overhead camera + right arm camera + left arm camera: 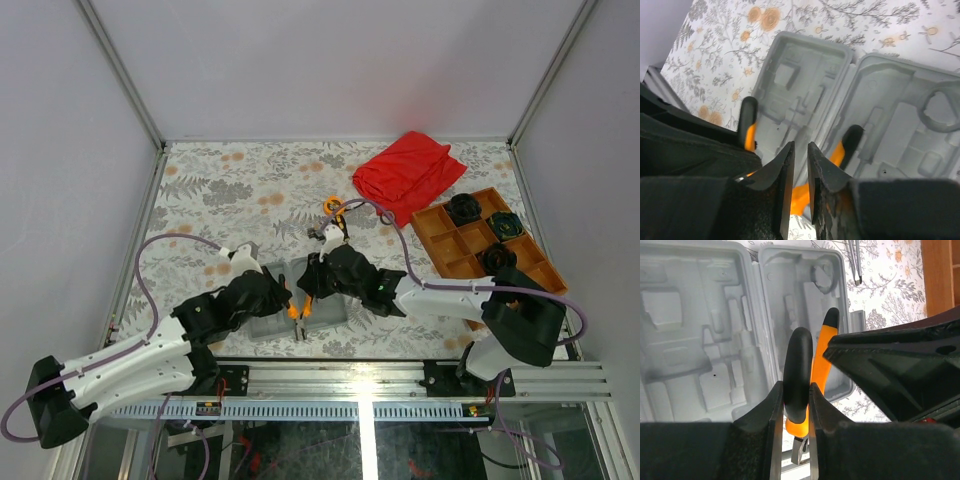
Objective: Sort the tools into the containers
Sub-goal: Pick up the pliers at the center of the board, then place the pliers in the storage box.
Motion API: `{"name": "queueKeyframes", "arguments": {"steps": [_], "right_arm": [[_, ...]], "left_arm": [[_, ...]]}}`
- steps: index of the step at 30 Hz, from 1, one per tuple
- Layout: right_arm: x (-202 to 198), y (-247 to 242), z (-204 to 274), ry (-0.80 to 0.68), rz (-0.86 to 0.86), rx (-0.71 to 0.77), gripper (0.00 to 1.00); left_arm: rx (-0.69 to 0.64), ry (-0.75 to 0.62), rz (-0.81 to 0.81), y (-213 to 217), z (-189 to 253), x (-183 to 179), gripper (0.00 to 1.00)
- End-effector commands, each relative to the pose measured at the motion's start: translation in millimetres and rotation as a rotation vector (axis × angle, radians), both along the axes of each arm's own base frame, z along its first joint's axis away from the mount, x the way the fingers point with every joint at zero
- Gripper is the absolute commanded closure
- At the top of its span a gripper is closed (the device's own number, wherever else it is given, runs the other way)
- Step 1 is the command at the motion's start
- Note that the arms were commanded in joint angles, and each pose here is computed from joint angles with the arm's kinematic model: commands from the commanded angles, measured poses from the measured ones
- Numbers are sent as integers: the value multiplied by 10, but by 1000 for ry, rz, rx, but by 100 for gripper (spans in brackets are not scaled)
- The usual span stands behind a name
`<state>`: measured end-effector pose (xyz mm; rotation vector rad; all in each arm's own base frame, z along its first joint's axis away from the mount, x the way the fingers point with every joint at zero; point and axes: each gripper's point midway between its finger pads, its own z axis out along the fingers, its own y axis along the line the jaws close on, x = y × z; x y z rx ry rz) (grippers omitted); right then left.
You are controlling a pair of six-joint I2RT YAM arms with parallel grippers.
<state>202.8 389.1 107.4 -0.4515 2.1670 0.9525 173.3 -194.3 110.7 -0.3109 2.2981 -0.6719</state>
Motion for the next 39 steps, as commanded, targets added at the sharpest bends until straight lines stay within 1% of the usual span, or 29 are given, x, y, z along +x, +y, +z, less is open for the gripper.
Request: {"name": "queueKeyframes", "arguments": {"steps": [1,3,5,7,8,12,16,20,23,27,31,34,36,39], "right_arm": [[258,-130,315,-105,-148,28,76],[372,-414,209,-121,-281,-45,75],[431,-670,69,-106,-394,-124,75],[405,-743,-32,-80,-414,-160,76],[391,-705,-55,-72,-398,-154,76],[244,-301,-79,-17,-220,-82,77],[85,112,53,21,-38,18,78],[-62,444,308,35,114,148,79],[-129,610,366,63,181,189,80],[-163,788,174,128,233,169,82],[-136,936,-62,178,243,153,84],[-138,1013,-143,207,252,152,85],[-111,1003,-123,198,239,152,85],[-26,869,-115,151,172,121,83]], "left_arm": [[-39,-68,107,85,287,179,100],[-38,-69,117,123,296,183,100],[-37,-68,124,154,292,182,100],[-40,-71,124,169,302,177,100],[-44,-72,122,168,310,176,100],[-65,-90,106,155,376,179,100],[-85,-109,80,118,445,188,100],[-42,-86,80,140,354,242,100],[-4,-55,85,178,273,310,100],[42,-25,96,262,202,435,100],[94,16,124,405,139,553,100],[130,35,136,480,113,605,100],[151,41,150,537,113,633,100],[194,59,177,658,87,656,100]]}}
